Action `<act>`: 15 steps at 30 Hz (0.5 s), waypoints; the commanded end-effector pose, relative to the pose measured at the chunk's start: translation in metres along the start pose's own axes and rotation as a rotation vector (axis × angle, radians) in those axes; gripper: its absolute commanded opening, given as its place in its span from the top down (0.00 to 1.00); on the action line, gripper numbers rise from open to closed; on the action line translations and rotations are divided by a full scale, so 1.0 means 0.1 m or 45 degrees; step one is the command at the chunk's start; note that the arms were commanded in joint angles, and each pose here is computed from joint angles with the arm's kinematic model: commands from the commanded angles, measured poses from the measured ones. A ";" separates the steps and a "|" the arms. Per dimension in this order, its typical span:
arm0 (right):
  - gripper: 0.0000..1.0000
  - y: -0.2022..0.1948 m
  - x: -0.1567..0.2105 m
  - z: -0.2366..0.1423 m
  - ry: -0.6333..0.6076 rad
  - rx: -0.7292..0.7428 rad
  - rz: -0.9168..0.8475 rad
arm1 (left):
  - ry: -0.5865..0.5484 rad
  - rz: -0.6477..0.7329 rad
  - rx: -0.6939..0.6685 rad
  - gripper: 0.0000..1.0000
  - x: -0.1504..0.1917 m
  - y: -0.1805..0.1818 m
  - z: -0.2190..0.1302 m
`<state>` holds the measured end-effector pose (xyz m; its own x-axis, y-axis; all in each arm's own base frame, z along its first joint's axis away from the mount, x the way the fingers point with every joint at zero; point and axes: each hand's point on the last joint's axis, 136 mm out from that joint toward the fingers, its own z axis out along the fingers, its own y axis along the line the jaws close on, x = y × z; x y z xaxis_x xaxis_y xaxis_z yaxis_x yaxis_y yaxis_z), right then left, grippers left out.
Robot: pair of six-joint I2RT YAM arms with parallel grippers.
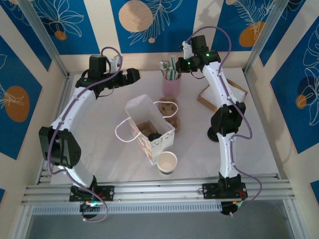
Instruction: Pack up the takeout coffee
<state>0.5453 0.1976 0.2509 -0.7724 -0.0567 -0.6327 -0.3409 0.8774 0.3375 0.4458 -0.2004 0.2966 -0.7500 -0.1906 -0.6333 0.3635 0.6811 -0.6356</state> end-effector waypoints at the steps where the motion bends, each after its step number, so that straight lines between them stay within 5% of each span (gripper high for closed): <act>1: 0.97 0.04 -0.06 -0.07 -0.015 -0.026 0.001 | -0.003 0.025 0.046 0.00 0.00 -0.12 -0.02; 15: 1.00 0.12 -0.21 -0.32 -0.087 -0.003 -0.036 | -0.008 0.026 0.048 0.00 -0.01 -0.13 -0.03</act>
<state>0.5449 0.1973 0.2678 -0.7527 -0.0502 -0.6564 -0.3493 0.8756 0.3337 0.4459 -0.2004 0.2968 -0.7493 -0.1908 -0.6341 0.3643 0.6809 -0.6353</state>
